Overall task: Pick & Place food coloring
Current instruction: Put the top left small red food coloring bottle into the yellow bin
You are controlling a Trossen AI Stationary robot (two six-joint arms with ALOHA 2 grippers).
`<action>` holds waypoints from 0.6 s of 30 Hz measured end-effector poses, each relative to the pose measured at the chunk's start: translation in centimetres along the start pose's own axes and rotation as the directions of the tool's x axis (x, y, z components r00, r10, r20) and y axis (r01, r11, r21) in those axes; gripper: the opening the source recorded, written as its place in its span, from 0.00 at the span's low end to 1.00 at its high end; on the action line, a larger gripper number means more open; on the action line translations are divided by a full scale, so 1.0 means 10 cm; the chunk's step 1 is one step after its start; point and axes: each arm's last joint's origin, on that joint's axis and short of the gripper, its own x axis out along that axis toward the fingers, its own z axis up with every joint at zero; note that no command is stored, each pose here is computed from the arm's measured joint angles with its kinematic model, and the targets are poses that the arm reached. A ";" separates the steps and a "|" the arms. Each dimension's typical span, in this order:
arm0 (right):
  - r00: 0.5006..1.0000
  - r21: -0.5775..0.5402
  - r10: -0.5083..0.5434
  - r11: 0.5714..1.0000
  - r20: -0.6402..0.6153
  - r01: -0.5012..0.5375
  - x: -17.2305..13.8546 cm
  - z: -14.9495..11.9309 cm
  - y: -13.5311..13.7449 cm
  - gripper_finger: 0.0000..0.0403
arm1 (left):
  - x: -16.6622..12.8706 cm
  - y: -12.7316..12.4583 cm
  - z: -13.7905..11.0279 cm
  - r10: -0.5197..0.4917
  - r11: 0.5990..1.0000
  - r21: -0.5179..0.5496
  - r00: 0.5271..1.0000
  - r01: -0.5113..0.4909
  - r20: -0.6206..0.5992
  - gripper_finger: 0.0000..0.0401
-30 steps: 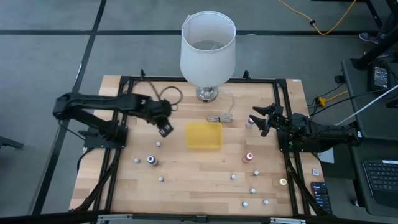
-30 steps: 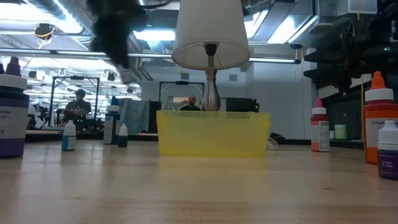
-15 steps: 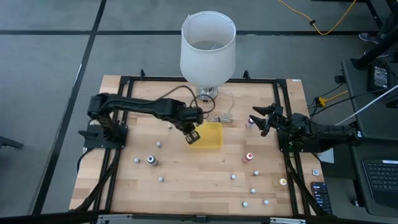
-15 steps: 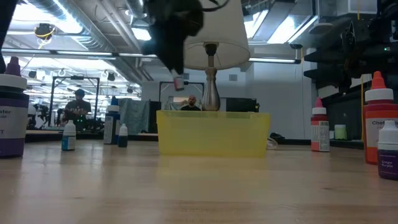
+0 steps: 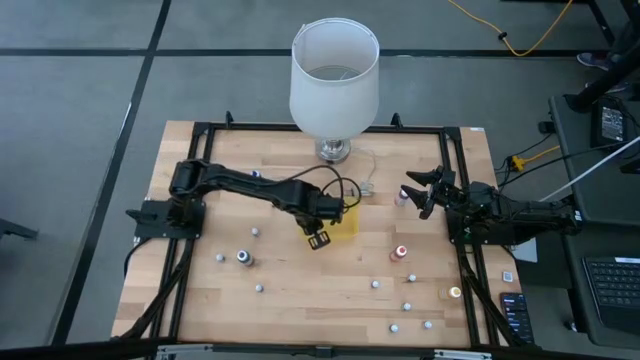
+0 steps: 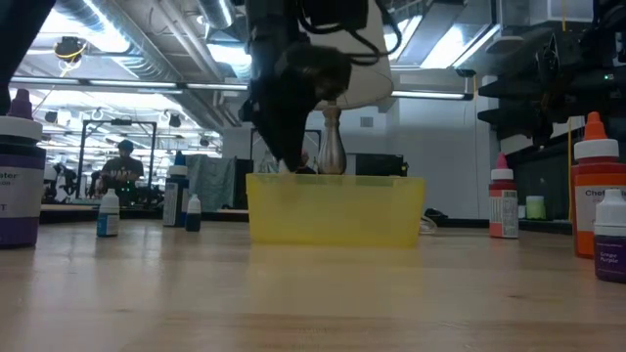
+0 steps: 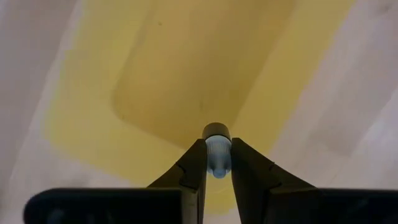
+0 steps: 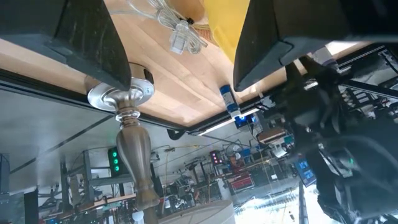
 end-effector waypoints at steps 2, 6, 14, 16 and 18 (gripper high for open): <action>1.000 0.000 0.000 1.000 0.000 0.000 0.00 0.00 0.00 0.70 | 0.06 -0.01 0.00 0.009 1.000 0.012 1.000 -0.009 -0.014 0.12; 1.000 0.000 0.000 1.000 0.000 0.000 0.00 0.00 0.00 0.70 | 0.15 -0.02 -0.03 0.019 1.000 0.024 0.999 -0.018 -0.028 0.12; 1.000 0.000 0.000 1.000 0.000 0.000 0.00 0.00 0.00 0.70 | 0.29 0.01 -0.10 0.029 0.999 0.030 0.999 -0.028 -0.040 0.12; 1.000 0.000 0.000 1.000 0.000 0.000 0.00 0.00 0.00 0.70 | 0.30 0.02 -0.11 0.032 0.999 0.037 0.998 -0.030 -0.045 0.13; 1.000 0.000 0.000 1.000 0.000 0.000 0.00 0.00 0.00 0.70 | 0.30 0.02 -0.11 0.031 0.999 0.036 0.999 -0.030 -0.043 0.15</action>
